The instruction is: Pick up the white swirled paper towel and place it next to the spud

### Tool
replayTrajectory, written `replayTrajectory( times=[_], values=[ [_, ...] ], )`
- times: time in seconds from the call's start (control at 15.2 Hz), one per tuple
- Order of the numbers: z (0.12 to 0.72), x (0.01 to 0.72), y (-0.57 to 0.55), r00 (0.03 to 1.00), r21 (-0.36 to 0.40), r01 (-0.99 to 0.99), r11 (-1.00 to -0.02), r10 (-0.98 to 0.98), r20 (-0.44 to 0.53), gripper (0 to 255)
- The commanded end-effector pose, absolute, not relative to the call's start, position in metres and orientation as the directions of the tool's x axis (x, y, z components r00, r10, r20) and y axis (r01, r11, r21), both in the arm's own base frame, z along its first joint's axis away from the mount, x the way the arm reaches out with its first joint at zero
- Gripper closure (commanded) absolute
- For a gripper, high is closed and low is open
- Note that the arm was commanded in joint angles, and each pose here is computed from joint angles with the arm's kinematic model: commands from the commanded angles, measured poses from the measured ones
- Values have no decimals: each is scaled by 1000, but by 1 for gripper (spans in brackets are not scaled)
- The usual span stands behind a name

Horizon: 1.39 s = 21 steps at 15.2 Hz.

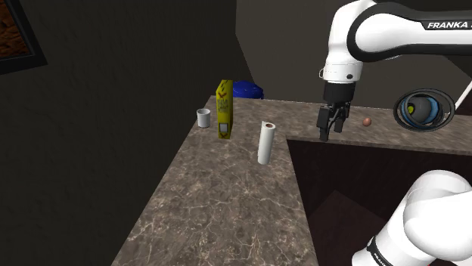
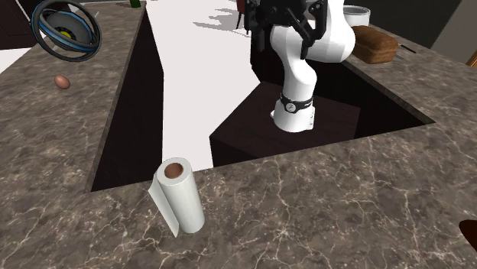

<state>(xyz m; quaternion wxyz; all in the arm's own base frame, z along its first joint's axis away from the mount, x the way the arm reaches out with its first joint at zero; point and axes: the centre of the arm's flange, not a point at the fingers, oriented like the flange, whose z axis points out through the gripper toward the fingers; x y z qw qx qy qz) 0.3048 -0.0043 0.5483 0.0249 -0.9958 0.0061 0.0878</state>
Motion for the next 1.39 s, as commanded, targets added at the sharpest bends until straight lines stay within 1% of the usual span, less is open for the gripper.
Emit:
replayTrajectory(
  times=[0.0,1.32],
  values=[
    [548,305,-4,984,-48,-17,-999,-8,-175,0],
    [471,541,-66,993,-69,-13,-998,-5,-118,0]
  ],
)
